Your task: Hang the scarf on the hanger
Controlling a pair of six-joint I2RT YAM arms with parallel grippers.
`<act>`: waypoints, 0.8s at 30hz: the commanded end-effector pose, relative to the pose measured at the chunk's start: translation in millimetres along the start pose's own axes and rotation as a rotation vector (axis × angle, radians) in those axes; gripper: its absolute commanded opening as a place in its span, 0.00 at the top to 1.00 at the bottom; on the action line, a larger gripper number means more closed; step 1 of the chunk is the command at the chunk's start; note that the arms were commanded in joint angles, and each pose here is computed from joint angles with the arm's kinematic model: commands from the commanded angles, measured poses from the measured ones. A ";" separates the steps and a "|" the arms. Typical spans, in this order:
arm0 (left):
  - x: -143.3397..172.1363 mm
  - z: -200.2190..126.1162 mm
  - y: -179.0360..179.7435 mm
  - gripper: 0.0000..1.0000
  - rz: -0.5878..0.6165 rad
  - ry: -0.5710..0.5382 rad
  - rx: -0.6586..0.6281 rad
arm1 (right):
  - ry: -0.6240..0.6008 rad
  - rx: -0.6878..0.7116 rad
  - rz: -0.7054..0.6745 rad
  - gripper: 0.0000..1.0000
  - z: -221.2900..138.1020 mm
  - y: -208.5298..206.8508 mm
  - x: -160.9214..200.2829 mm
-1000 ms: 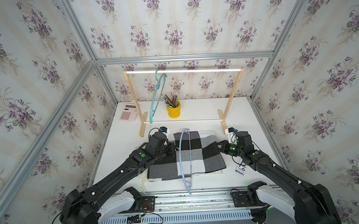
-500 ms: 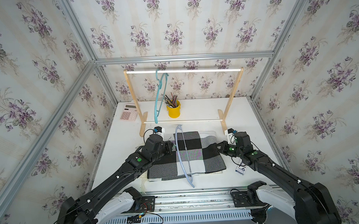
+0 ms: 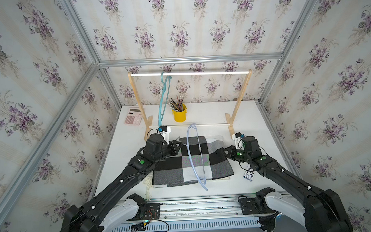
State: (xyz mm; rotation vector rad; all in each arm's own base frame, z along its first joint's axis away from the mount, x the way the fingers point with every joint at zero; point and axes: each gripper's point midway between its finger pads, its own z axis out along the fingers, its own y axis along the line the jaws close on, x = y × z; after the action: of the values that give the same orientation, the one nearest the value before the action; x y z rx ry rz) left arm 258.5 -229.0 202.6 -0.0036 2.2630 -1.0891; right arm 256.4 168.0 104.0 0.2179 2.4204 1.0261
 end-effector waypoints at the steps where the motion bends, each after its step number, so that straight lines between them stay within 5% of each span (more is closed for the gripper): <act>1: 8.1 6.0 11.3 1.00 -0.019 0.056 -0.020 | 0.009 -0.018 -0.017 1.00 -1.0 4.8 0.6; 9: 32.9 27.9 58.1 1.00 -0.055 0.176 -0.167 | 0.017 -0.075 -0.043 1.00 -3.4 26.0 -1.1; 14: 34.4 27.3 62.1 1.00 -0.037 0.199 -0.198 | 0.063 -0.223 -0.129 1.00 3.2 94.7 10.8; 19: 34.4 23.4 65.2 1.00 -0.016 0.195 -0.219 | 0.194 -0.369 -0.178 1.00 35.9 152.5 55.4; 24: 36.6 19.9 65.8 1.00 -0.011 0.190 -0.217 | 0.304 -0.305 -0.110 1.00 93.6 130.6 90.0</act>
State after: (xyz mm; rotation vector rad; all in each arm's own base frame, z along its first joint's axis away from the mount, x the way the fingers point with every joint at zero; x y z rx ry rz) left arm 262.3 -218.6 138.7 -0.0130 2.5037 -0.9482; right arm 211.3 331.9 108.1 -0.2267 2.4981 1.3784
